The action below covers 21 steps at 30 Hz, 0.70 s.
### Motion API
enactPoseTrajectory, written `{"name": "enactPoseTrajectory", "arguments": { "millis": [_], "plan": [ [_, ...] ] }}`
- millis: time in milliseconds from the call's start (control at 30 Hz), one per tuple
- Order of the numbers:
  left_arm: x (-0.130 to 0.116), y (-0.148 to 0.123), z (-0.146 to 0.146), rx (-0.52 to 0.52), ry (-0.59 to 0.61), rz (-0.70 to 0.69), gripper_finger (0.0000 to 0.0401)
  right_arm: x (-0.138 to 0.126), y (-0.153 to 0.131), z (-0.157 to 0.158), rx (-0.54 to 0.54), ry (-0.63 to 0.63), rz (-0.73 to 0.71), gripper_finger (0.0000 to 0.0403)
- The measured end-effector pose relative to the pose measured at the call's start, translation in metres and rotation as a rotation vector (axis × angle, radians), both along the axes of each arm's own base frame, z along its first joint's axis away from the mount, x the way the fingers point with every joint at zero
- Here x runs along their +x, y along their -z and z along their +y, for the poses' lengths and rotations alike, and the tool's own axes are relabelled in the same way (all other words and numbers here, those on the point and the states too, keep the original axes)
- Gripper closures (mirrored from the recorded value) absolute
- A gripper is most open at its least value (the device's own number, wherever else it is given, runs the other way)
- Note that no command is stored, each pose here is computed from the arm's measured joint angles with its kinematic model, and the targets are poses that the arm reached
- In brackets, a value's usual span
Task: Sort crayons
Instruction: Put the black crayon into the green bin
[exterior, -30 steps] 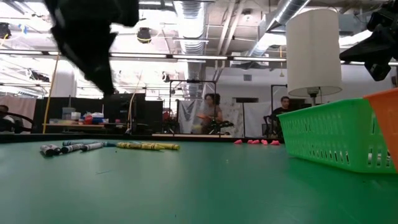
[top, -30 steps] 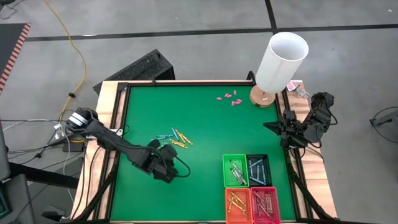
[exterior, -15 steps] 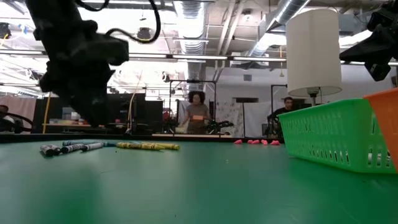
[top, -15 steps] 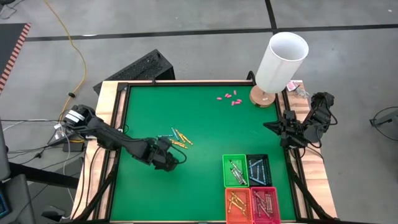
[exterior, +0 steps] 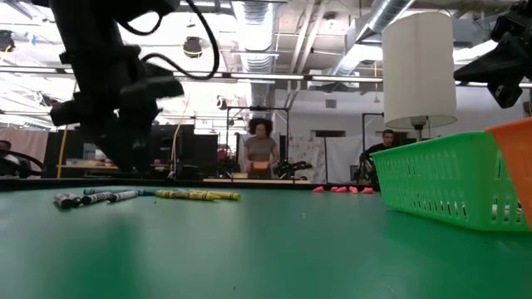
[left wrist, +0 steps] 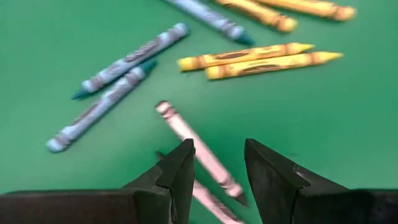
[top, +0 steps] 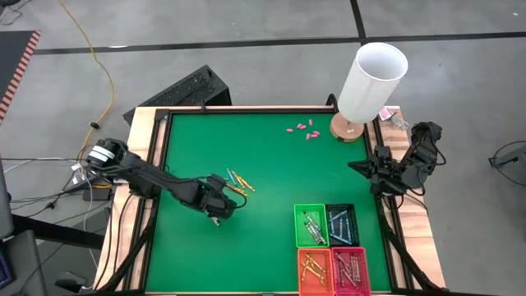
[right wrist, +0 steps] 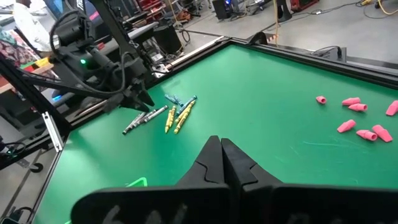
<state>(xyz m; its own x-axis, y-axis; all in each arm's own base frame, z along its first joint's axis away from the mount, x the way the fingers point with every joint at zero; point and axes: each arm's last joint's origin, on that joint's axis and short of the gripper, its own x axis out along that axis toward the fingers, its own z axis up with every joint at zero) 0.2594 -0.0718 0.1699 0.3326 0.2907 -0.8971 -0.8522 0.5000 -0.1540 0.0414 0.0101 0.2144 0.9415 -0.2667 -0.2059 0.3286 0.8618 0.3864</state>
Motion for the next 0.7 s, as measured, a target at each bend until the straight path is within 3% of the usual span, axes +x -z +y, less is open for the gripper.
{"name": "enactPoseTrajectory", "arguments": {
  "millis": [700],
  "plan": [
    [0.01,0.028,0.003,-0.043,0.0,0.106,0.028,0.0,0.0,0.0,0.001,-0.001,0.0,0.0403]
  ]
}}
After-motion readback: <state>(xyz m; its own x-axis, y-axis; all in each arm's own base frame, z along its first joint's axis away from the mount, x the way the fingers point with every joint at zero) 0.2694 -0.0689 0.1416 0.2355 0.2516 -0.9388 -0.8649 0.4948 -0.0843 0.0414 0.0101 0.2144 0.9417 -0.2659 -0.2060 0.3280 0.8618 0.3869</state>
